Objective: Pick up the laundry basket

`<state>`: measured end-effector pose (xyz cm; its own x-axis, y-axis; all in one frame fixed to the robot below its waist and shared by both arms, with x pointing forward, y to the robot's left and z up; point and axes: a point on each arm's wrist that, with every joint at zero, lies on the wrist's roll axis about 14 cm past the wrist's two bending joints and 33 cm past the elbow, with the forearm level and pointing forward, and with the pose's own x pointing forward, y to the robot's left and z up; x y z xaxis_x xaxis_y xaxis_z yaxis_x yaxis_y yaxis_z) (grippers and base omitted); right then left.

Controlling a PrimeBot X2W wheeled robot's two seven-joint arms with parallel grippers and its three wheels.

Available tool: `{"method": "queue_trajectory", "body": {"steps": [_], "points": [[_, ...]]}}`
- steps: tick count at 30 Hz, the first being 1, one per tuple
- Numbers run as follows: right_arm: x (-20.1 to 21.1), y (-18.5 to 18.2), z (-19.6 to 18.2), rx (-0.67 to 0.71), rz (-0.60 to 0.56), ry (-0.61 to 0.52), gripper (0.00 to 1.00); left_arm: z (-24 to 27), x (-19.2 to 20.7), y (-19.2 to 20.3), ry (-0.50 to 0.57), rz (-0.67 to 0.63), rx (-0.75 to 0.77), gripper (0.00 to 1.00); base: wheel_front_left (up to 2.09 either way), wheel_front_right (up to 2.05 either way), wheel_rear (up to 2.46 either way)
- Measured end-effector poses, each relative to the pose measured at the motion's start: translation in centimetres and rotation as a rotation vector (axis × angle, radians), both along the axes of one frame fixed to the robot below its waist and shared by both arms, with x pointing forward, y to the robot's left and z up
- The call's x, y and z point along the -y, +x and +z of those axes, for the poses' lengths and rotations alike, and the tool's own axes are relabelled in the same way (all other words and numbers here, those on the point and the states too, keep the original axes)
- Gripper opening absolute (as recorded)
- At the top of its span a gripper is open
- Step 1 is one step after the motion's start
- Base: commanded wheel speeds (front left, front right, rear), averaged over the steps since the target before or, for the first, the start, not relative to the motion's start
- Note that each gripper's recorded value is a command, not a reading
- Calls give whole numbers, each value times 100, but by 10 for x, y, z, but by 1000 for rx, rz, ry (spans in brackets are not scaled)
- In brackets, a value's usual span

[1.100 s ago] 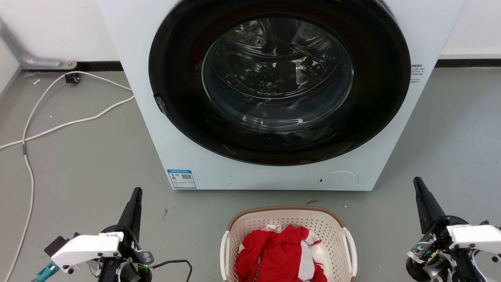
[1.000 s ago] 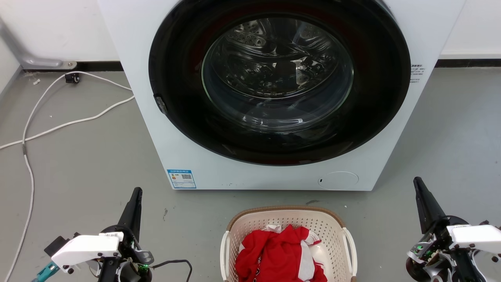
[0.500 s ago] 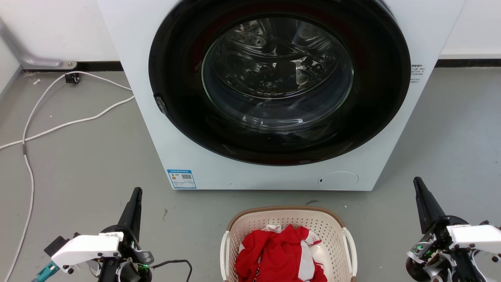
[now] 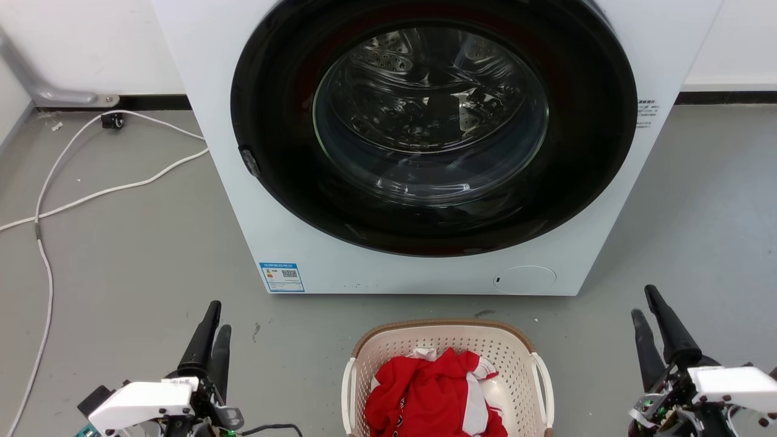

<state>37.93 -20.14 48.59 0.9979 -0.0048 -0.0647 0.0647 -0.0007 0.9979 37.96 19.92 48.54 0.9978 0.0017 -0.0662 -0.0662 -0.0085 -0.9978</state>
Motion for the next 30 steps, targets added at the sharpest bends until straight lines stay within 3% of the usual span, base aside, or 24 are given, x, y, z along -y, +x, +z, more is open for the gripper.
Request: {"method": "queue_trajectory", "body": {"steps": [11,30], "points": [[-3,-2,3,8,-9,-88,100,5,11,1,56,-9,16,100,0,0,0],[-21,-1,31,96,53,-612,100,36,38,8,506,-78,123,100,0,0,0]]}}
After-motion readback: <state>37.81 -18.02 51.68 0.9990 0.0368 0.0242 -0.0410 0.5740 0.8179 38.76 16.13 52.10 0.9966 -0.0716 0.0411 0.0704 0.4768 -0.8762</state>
